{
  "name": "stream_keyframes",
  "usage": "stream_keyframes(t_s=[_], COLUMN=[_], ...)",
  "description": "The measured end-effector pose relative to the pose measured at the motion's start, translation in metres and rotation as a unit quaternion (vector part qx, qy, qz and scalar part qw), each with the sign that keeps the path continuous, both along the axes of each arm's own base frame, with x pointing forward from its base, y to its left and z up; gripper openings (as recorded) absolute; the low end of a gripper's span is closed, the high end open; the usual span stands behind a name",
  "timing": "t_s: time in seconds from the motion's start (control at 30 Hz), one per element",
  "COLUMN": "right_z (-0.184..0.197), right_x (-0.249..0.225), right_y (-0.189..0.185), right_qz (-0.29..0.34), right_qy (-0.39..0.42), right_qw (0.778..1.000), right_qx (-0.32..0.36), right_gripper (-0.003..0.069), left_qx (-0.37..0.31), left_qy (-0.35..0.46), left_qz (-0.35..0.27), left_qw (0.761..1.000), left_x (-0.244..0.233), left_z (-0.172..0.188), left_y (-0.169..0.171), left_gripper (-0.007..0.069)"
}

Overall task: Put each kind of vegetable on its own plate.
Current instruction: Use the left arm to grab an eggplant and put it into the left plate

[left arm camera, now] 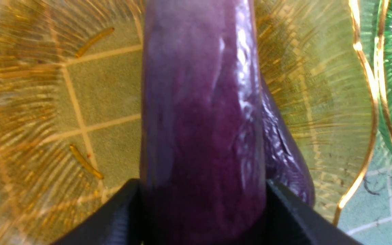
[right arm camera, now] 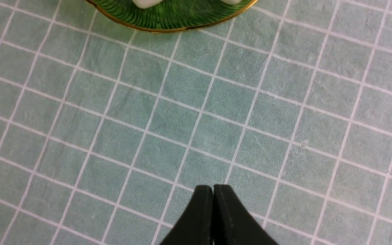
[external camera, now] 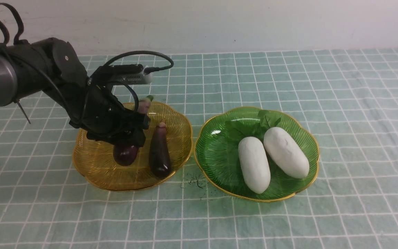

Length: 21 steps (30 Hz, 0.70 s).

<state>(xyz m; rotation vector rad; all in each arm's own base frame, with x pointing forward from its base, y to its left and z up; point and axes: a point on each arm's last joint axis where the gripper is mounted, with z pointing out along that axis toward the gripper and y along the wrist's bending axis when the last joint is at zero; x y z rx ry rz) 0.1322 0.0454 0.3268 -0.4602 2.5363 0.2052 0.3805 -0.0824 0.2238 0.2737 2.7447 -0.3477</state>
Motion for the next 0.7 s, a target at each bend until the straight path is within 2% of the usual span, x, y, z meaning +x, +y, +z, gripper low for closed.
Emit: stream_keyframes(t_s=[0.23, 0.33, 0.43, 0.47, 0.7], right_z=[0.005, -0.004, -0.015, -0.025, -0.048], right_x=[-0.048, -0.072, -0.082, -0.086, -0.076], right_y=[-0.014, -0.021, -0.024, -0.026, -0.027], right_qz=[-0.005, -0.011, -0.015, -0.019, -0.04], right_qy=[-0.098, -0.183, -0.226, -0.27, -0.408], right_qw=[0.995, 0.982, 0.972, 0.96, 0.905], right_qx=[0.023, 0.047, 0.06, 0.073, 0.113], right_gripper=[-0.0015, -0.0015, -0.0015, -0.0015, -0.0015], left_qx=[0.004, 0.004, 0.004, 0.004, 0.004], left_qy=[-0.001, -0.001, -0.001, -0.001, -0.001], left_qz=[-0.001, -0.002, -0.002, -0.002, -0.001], left_qw=[1.0, 1.0, 1.0, 1.0, 1.0], left_x=[0.0, 0.0, 0.0, 0.0, 0.0], left_z=[0.0, 0.0, 0.0, 0.0, 0.0], left_y=[0.001, 0.0, 0.0, 0.0, 0.0], left_gripper=[0.0459, 0.0459, 0.0459, 0.0459, 0.0459])
